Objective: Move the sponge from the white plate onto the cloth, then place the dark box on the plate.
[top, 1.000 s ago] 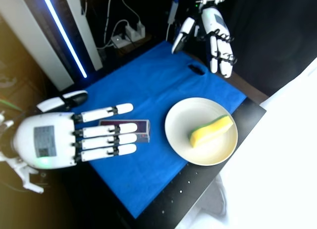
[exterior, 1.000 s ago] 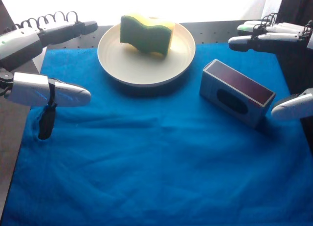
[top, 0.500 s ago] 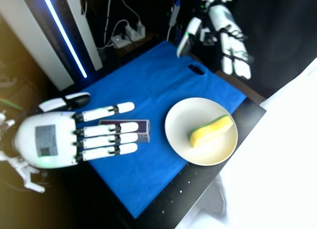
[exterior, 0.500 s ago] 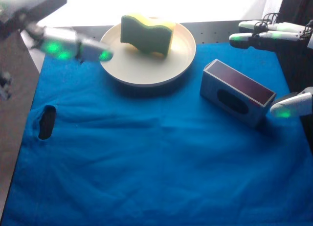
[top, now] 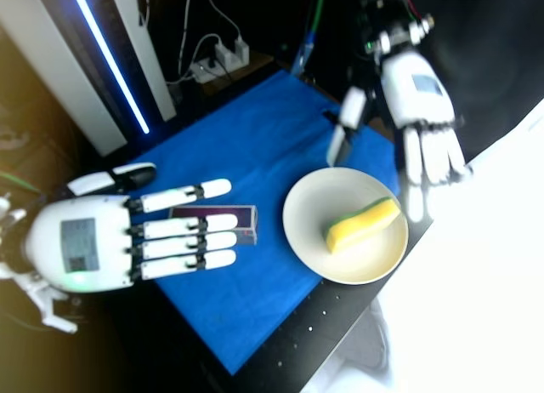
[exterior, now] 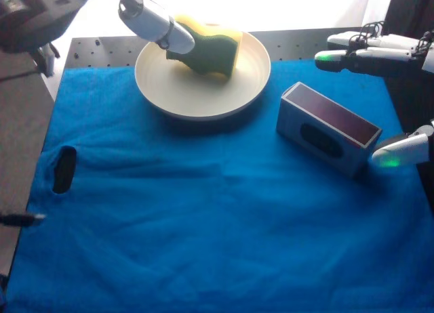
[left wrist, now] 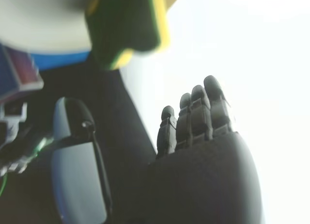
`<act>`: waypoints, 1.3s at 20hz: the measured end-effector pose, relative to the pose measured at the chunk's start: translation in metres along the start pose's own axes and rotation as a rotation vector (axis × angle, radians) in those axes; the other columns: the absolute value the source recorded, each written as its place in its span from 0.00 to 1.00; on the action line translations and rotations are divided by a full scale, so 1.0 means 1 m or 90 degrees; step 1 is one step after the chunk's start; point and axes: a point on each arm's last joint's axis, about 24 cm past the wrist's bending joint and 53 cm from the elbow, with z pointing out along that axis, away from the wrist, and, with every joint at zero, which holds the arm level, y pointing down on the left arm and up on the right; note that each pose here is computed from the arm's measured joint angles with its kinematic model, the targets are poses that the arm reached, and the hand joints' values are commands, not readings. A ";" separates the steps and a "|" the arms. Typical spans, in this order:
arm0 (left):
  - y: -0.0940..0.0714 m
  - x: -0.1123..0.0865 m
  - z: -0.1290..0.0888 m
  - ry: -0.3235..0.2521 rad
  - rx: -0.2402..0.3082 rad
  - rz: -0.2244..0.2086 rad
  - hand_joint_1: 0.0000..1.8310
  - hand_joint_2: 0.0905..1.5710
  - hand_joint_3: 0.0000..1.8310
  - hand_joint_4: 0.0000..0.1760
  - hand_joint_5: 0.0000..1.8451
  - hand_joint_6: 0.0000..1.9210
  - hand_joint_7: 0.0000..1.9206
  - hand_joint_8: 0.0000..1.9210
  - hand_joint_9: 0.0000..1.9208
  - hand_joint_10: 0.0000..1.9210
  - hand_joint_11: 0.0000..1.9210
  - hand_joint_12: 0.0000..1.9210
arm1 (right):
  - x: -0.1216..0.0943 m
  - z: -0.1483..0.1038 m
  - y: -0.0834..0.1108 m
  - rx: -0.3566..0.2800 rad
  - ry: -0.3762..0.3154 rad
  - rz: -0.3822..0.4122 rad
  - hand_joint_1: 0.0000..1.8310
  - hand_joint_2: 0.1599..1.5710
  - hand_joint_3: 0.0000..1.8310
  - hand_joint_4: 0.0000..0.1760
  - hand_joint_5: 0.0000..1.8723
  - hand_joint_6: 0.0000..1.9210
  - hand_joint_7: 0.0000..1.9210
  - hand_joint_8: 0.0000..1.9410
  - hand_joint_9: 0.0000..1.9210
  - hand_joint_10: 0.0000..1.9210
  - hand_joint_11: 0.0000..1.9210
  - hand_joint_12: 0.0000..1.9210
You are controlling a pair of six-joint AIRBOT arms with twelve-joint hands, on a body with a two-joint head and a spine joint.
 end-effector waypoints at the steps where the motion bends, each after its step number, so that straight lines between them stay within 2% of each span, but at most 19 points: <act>1: 0.010 0.009 0.016 0.018 -0.045 0.033 0.47 0.56 0.00 0.67 0.12 0.00 0.12 0.00 0.10 0.00 0.00 0.30 | -0.001 0.001 0.001 -0.001 -0.002 0.000 0.36 0.54 0.00 0.90 0.08 0.00 0.01 0.00 0.00 0.00 0.00 0.00; 2: 0.010 0.010 0.018 0.021 -0.049 0.036 0.47 0.56 0.00 0.67 0.12 0.00 0.12 0.00 0.10 0.00 0.00 0.30 | -0.001 0.001 0.001 -0.002 -0.002 -0.001 0.36 0.54 0.00 0.90 0.08 0.00 0.01 0.00 0.00 0.00 0.00 0.00; 3: 0.012 0.018 0.022 0.033 -0.063 0.046 0.50 0.57 0.00 0.46 0.13 0.00 0.14 0.00 0.13 0.00 0.01 0.36 | -0.001 0.002 0.003 -0.007 0.000 -0.003 0.35 0.53 0.00 0.84 0.09 0.00 0.01 0.00 0.00 0.00 0.01 0.00; 4: 0.011 0.023 0.023 0.039 -0.065 0.048 0.53 0.56 0.00 0.29 0.14 0.00 0.15 0.01 0.15 0.01 0.01 0.37 | -0.002 0.003 0.003 -0.008 0.000 -0.006 0.35 0.53 0.00 0.91 0.08 0.00 0.01 0.00 0.00 0.00 0.00 0.00; 5: 0.009 0.026 0.024 0.042 -0.064 0.049 0.56 0.56 0.00 0.22 0.13 0.00 0.16 0.00 0.17 0.00 0.03 0.37 | -0.001 0.004 0.004 -0.009 0.001 -0.007 0.36 0.53 0.00 0.98 0.08 0.00 0.02 0.00 0.00 0.00 0.00 0.00; 7: 0.010 0.028 0.024 0.045 -0.067 0.051 0.57 0.55 0.00 0.25 0.14 0.00 0.18 0.00 0.20 0.00 0.08 0.32 | 0.001 0.005 0.004 -0.010 0.006 -0.009 0.36 0.53 0.00 1.00 0.08 0.00 0.02 0.00 0.00 0.00 0.00 0.00; 13: 0.017 0.034 0.024 0.053 -0.079 0.053 0.57 0.55 0.00 0.25 0.14 0.00 0.18 0.00 0.20 0.00 0.09 0.31 | 0.002 0.005 0.003 -0.010 0.008 -0.009 0.36 0.53 0.00 1.00 0.08 0.00 0.02 0.00 0.00 0.00 0.00 0.00; 19: 0.006 0.036 0.031 0.044 -0.062 0.014 0.57 0.55 0.00 0.25 0.14 0.00 0.18 0.00 0.20 0.00 0.09 0.30 | 0.004 0.007 0.001 -0.010 0.009 -0.009 0.36 0.53 0.00 1.00 0.08 0.00 0.02 0.00 0.00 0.00 0.00 0.00; 22: 0.005 0.037 0.030 0.043 -0.059 0.007 0.57 0.55 0.00 0.25 0.14 0.00 0.18 0.00 0.20 0.00 0.09 0.30 | 0.002 0.007 0.001 -0.010 0.006 -0.005 0.36 0.53 0.00 1.00 0.08 0.00 0.02 0.00 0.00 0.00 0.00 0.00; 23: 0.006 0.038 0.030 0.043 -0.057 0.008 0.60 0.60 0.00 0.15 0.19 0.00 0.28 0.00 0.27 0.00 0.06 0.43 | 0.003 0.007 0.001 -0.010 0.007 -0.004 0.41 0.53 0.00 0.81 0.08 0.00 0.03 0.00 0.00 0.00 0.00 0.00; 25: 0.008 0.042 0.029 0.046 -0.057 0.006 0.61 0.60 0.00 0.15 0.19 0.00 0.28 0.00 0.27 0.00 0.06 0.45 | 0.004 0.008 0.001 -0.011 0.008 -0.001 0.41 0.53 0.00 0.80 0.08 0.00 0.03 0.00 0.00 0.00 0.00 0.00; 26: 0.010 0.045 0.027 0.050 -0.058 0.001 0.67 0.65 0.00 0.00 0.57 0.25 0.53 0.38 0.56 0.11 0.31 0.58 | 0.004 0.008 0.001 -0.011 0.009 -0.001 0.42 0.54 0.00 0.51 0.09 0.00 0.07 0.01 0.05 0.01 0.04 0.02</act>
